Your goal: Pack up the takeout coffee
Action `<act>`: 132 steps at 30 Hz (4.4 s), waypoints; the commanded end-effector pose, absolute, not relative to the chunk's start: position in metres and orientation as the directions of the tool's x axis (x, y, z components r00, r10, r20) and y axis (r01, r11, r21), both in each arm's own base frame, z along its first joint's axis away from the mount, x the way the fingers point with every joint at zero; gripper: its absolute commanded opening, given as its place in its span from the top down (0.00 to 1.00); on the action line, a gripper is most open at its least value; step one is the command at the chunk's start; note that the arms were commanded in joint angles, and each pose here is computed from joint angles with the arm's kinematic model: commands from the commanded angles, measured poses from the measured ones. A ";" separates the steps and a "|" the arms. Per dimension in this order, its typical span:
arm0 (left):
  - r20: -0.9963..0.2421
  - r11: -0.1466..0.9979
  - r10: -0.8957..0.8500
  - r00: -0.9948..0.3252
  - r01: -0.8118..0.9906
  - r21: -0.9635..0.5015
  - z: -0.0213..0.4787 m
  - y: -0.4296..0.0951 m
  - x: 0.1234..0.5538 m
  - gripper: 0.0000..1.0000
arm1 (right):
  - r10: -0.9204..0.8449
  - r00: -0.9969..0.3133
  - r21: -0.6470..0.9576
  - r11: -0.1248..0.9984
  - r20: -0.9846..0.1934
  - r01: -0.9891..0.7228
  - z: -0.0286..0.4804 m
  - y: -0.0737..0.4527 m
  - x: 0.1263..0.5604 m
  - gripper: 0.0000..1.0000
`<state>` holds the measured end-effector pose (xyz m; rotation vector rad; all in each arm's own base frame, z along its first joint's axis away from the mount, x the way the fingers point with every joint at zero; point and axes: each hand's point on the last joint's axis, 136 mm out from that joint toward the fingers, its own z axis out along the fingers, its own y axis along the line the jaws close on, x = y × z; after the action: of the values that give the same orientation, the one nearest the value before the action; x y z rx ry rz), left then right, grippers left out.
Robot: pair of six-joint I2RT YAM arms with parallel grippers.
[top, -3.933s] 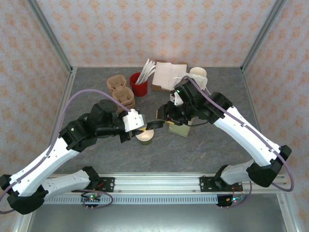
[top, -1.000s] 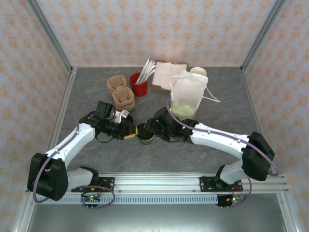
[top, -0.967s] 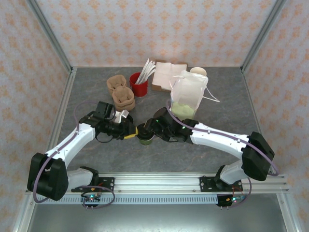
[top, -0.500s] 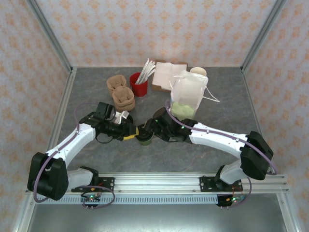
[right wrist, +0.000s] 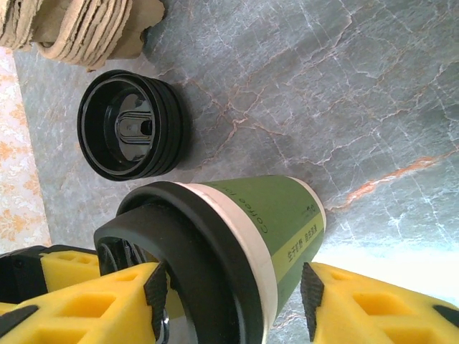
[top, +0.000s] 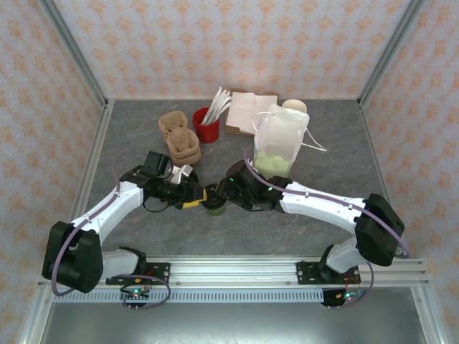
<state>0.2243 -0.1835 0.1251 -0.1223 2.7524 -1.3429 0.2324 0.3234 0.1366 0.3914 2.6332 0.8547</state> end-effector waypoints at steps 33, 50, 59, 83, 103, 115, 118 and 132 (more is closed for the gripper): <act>-0.060 0.645 -0.102 -0.993 -0.020 -0.764 0.119 -0.186 0.242 0.49 | 0.325 -0.895 0.495 0.857 -0.304 0.143 0.106 0.308 0.222 0.65; -0.035 0.687 -0.087 -0.996 -0.034 -0.726 0.101 -0.189 0.238 0.51 | 0.314 -0.893 0.446 0.882 -0.321 0.150 0.092 0.291 0.215 0.67; -0.004 0.708 -0.096 -0.995 -0.065 -0.703 0.085 -0.185 0.233 0.53 | 0.313 -0.897 0.434 0.887 -0.312 0.159 0.081 0.288 0.212 0.67; -0.089 0.675 -0.108 -0.990 -0.008 -0.738 0.122 -0.191 0.245 0.49 | 0.309 -0.896 0.458 0.878 -0.318 0.140 0.101 0.302 0.219 0.61; -0.192 0.700 -0.129 -0.973 0.048 -0.712 0.163 -0.185 0.257 0.37 | 0.294 -0.901 0.491 0.865 -0.320 0.107 0.126 0.320 0.226 0.46; -0.312 0.750 -0.181 -0.933 0.074 -0.657 0.199 -0.171 0.270 0.37 | 0.281 -0.894 0.493 0.866 -0.348 0.081 0.153 0.321 0.229 0.42; -0.349 0.767 -0.203 -0.915 0.073 -0.637 0.210 -0.165 0.272 0.38 | 0.271 -0.895 0.512 0.857 -0.353 0.058 0.167 0.326 0.230 0.42; -0.500 0.835 -0.410 -0.763 -0.094 -0.542 0.248 -0.111 0.295 0.36 | 0.242 -0.877 0.619 0.781 -0.415 -0.077 0.258 0.334 0.226 0.43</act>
<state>0.2854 -0.1360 0.2397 -0.2334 2.4355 -0.7931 0.2319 0.3376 0.2282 0.1834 2.5324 0.8546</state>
